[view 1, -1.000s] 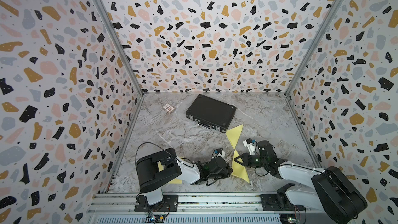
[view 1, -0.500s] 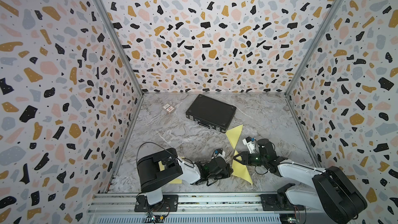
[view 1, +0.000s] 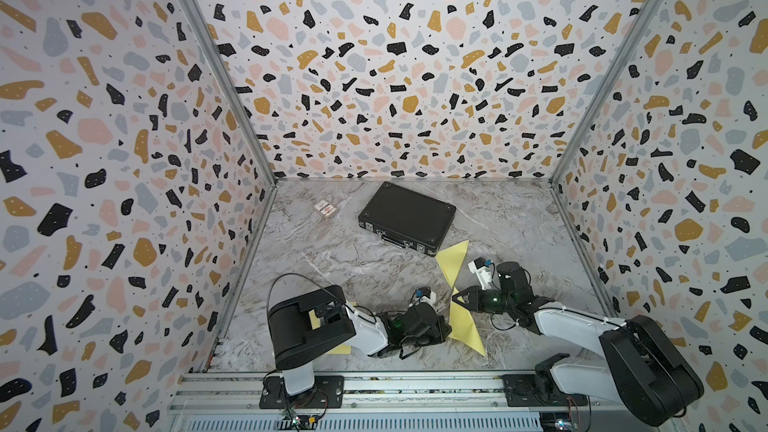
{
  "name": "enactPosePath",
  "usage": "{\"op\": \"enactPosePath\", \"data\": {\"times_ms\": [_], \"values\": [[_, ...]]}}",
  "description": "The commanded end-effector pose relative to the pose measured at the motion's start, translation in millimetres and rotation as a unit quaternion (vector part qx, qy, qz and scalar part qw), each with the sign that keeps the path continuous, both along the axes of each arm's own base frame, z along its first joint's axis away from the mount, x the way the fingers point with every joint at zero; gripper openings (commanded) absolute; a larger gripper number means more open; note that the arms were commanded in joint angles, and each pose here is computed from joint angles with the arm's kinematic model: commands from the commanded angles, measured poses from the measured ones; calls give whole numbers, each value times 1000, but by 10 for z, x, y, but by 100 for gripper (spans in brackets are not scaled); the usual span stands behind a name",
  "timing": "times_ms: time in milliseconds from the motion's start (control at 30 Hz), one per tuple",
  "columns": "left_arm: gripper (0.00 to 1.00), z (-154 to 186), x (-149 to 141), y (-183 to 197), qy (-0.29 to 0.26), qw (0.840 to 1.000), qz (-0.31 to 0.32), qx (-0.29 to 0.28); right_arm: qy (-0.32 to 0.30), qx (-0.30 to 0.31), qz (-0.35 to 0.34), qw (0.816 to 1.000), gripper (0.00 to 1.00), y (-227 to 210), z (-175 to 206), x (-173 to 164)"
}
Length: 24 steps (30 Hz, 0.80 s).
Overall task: Fold the square paper diagonally
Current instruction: Fold the paper at the center of the board.
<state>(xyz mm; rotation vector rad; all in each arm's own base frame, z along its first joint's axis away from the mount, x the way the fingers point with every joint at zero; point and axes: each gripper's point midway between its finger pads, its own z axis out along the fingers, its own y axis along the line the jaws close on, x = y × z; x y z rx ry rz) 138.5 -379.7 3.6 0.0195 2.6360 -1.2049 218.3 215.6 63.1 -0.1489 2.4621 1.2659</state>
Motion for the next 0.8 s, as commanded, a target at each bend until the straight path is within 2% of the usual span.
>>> {"op": "enactPosePath", "data": {"times_ms": [0,67,133,167,300,400,567,633,700,767], "values": [[0,-1243,-727,1591,137,932,-23,335,-17,7,5,1000,3,45,142,112],[0,-1250,-733,1593,138,932,-24,335,-16,2,6,1000,7,46,144,135],[0,-1254,-740,1587,138,932,-26,335,-13,-4,2,1000,20,32,124,148],[0,-1255,-740,1584,138,932,-27,334,-13,-4,1,1000,23,31,116,150],[0,-1264,-747,1604,139,932,-25,334,-14,-4,-1,1000,25,32,119,175],[0,-1264,-750,1603,138,932,-26,333,-21,-7,-1,1000,19,30,175,220],[0,-1264,-755,1610,138,932,-25,335,-31,-3,1,1000,4,44,252,256],[0,-1262,-751,1610,138,932,-25,335,-34,2,4,999,2,56,283,262],[0,-1264,-749,1619,138,931,-23,336,-30,-2,2,1000,7,46,282,259],[0,-1264,-748,1623,137,931,-22,336,-17,-15,-2,1000,28,13,233,230]]}}
